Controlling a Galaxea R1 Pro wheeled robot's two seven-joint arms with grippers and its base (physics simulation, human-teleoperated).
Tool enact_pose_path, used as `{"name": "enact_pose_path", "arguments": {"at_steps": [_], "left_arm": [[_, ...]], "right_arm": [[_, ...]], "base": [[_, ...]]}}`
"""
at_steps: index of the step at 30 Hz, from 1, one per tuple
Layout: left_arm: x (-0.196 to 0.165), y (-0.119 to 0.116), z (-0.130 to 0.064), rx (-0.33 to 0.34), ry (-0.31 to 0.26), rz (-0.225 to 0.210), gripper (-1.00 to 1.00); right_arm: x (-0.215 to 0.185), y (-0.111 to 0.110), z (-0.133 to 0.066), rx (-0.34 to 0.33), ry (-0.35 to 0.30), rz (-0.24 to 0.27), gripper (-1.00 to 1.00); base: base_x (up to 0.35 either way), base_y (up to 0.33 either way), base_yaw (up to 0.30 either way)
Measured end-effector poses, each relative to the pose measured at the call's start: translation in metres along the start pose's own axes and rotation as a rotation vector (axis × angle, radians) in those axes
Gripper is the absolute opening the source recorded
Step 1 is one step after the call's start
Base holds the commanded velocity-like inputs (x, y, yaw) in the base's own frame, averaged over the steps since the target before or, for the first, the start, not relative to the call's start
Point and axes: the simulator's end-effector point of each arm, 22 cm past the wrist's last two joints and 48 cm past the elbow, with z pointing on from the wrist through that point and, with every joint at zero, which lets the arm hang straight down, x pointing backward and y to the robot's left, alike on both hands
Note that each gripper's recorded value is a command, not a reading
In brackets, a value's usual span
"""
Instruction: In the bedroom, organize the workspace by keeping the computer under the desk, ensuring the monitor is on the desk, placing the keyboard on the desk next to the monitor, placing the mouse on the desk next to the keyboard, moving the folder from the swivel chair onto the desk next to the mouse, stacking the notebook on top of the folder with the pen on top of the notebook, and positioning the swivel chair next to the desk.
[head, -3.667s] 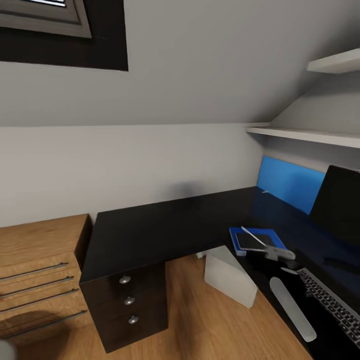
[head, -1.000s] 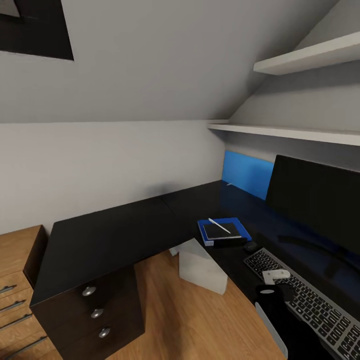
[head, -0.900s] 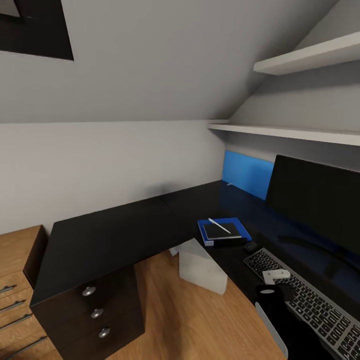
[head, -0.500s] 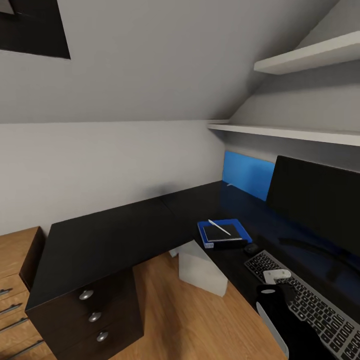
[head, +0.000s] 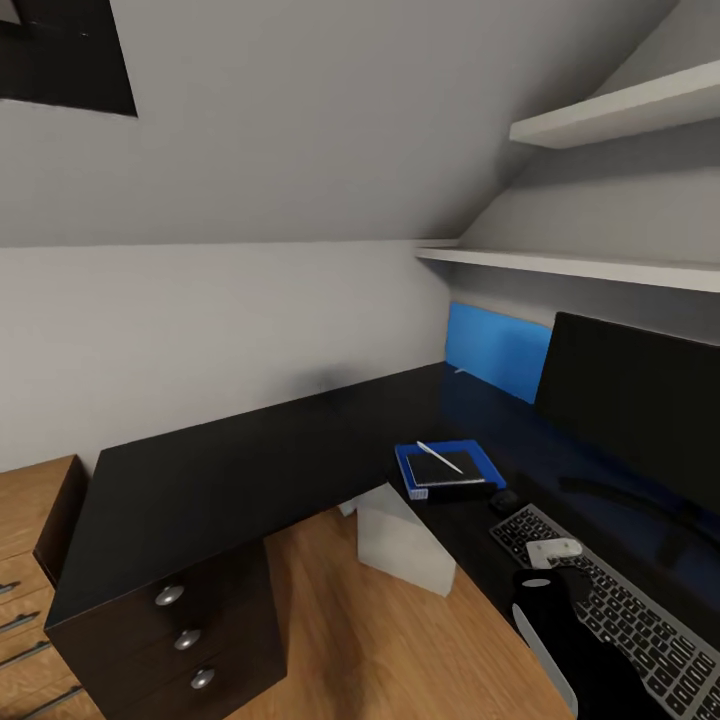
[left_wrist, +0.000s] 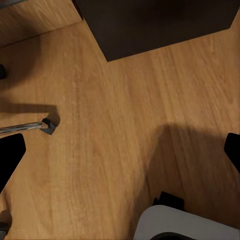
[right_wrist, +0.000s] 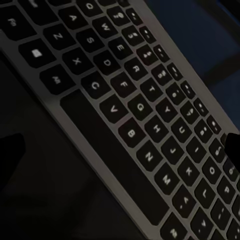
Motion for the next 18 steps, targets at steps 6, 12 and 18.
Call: {"name": "enact_pose_path", "arguments": {"at_steps": [6, 12, 18], "left_arm": [[-0.0002, 0.0009, 0.0004, -0.001, 0.000, 0.001, 1.00], [-0.0004, 0.0020, 0.0005, -0.003, -0.001, 0.002, 1.00], [-0.0006, 0.0026, 0.0007, -0.004, -0.002, 0.002, 1.00]], "right_arm": [[-0.0002, 0.0001, 0.0002, 0.000, 0.000, 0.000, 1.00], [0.0002, -0.0002, 0.0001, 0.000, 0.000, -0.001, 1.00], [0.0002, -0.0010, 0.0003, 0.002, 0.000, 0.000, 1.00]], "base": [[-0.121, -0.088, 0.000], [-0.026, -0.020, 0.000], [-0.003, -0.067, 0.000]]}}
